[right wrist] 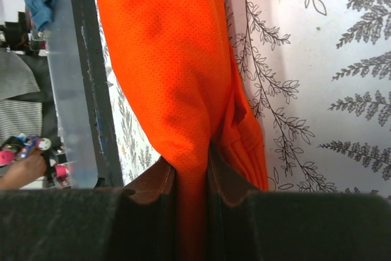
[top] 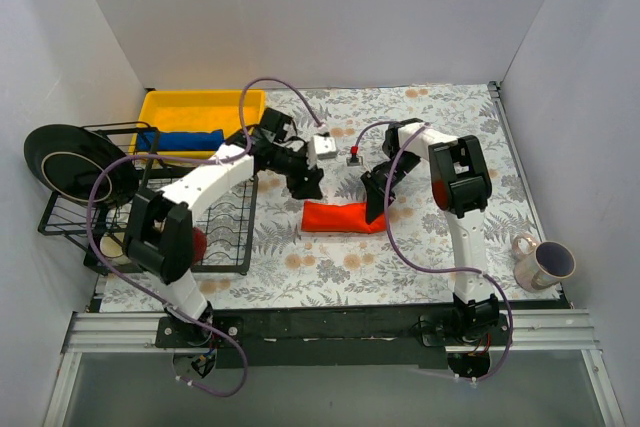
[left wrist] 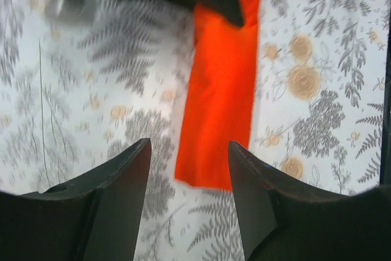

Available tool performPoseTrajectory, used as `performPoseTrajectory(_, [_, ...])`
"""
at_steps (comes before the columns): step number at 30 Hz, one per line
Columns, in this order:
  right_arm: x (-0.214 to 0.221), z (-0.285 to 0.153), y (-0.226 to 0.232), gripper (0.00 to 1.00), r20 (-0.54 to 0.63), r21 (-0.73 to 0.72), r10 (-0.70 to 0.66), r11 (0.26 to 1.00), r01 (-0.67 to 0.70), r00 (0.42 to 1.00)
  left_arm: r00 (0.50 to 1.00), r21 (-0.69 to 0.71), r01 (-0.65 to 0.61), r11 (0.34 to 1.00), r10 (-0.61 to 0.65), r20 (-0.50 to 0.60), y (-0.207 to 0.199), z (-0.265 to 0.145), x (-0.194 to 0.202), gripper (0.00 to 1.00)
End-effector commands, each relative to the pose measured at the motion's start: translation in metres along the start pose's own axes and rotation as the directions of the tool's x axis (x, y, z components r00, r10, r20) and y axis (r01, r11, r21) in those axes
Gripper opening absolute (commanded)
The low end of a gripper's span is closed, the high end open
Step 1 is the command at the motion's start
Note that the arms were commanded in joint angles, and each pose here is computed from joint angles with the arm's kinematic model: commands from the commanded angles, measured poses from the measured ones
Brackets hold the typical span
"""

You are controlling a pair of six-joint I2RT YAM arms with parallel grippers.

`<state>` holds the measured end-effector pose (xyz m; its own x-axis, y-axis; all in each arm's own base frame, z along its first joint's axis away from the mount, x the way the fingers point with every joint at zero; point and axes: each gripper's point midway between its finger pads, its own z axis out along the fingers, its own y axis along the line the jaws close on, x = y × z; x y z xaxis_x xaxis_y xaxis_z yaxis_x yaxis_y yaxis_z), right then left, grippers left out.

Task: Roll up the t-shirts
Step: Roll the T-shirt to the center of the board, then pick up the T-shirt from the center of the board.

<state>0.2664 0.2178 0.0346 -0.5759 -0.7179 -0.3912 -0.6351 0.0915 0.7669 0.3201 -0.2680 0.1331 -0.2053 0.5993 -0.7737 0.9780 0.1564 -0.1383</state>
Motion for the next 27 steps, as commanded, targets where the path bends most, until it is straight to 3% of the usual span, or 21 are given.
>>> performPoseTrajectory(1, [0.018, 0.001, -0.037, 0.1, -0.097, 0.079, 0.01, 0.997, -0.003, 0.995, 0.942, 0.003, -0.328, 0.945, 0.327, 0.082, -0.055, 0.026, -0.042, 0.53])
performPoseTrajectory(5, [0.017, 0.004, -0.043, 0.09, -0.09, 0.073, 0.037, 0.997, -0.031, 0.995, 0.888, -0.035, -0.439, 0.898, 0.44, 0.131, -0.071, 0.052, -0.048, 0.54])
performPoseTrajectory(10, [0.011, 0.004, -0.046, 0.09, -0.072, 0.074, 0.034, 0.997, -0.029, 0.997, 0.861, -0.023, -0.494, 0.869, 0.493, 0.126, -0.087, 0.081, -0.039, 0.54])
performPoseTrajectory(16, [0.005, 0.003, -0.045, 0.09, -0.054, 0.071, 0.025, 0.997, -0.022, 0.998, 0.8, -0.121, -0.59, 0.799, 0.598, 0.051, -0.083, 0.108, -0.014, 0.55])
performPoseTrajectory(22, [0.01, 0.008, -0.042, 0.09, -0.046, 0.042, 0.04, 0.998, -0.038, 0.998, 0.78, -0.134, -0.626, 0.769, 0.619, -0.092, -0.068, 0.128, 0.028, 0.64])
performPoseTrajectory(27, [0.015, 0.012, -0.041, 0.09, -0.047, 0.025, 0.049, 0.999, -0.048, 0.998, 0.776, -0.203, -0.63, 0.75, 0.618, -0.127, -0.052, 0.128, 0.024, 0.65])
